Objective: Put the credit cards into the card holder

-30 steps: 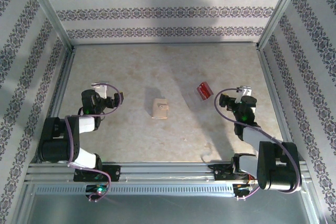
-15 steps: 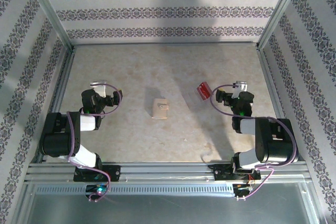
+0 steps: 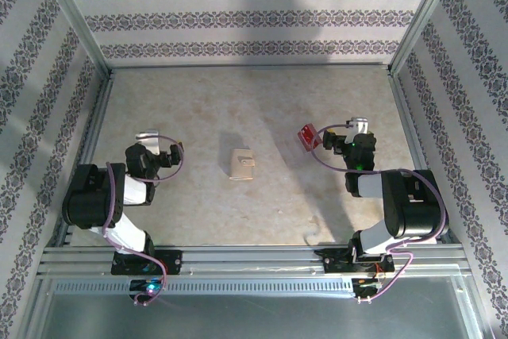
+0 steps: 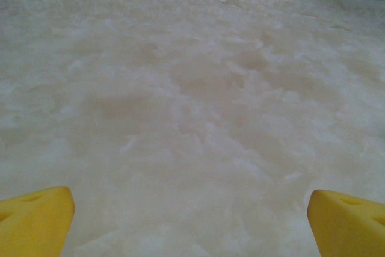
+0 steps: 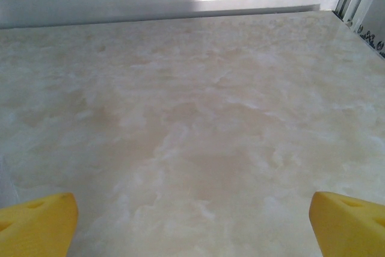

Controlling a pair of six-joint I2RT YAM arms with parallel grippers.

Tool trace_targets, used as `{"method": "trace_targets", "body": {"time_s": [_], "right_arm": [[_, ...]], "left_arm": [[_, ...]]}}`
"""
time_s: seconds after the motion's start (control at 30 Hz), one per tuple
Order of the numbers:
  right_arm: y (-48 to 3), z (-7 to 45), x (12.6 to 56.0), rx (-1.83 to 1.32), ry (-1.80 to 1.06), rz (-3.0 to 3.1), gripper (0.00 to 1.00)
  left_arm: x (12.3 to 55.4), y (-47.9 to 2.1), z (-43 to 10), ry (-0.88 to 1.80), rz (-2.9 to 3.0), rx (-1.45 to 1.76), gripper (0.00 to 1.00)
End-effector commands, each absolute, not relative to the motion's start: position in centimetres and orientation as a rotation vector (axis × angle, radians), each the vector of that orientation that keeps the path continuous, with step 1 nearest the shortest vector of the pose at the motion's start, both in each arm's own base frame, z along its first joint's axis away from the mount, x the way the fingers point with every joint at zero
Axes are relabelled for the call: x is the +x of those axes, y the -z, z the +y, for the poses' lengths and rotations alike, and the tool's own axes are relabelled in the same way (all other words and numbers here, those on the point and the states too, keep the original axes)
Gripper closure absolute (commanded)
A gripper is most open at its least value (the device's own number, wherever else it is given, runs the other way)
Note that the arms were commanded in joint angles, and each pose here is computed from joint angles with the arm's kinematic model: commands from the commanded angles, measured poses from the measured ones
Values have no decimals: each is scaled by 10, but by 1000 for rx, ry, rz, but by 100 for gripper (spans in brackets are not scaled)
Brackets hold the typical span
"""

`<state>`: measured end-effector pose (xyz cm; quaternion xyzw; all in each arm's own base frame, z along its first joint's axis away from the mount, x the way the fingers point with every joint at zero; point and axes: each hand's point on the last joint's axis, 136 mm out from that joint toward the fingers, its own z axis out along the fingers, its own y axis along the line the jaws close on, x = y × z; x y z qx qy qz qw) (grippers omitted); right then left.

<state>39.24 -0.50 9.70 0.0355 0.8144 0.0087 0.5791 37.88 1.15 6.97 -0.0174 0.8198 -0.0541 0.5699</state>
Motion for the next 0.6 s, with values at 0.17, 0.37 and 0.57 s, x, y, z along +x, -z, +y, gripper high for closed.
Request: {"method": "trace_targets", "body": {"time_s": [0.17, 0.37, 0.57], "right_arm": [[-105, -7, 397, 73, 12, 1876, 2], [-105, -6, 397, 72, 11, 1876, 2], [-105, -7, 397, 72, 12, 1876, 2]], "left_arm": [[393, -92, 6, 126, 1854, -1, 1], [392, -93, 6, 127, 1848, 1, 1], [392, -93, 12, 106, 1842, -33, 1]]}}
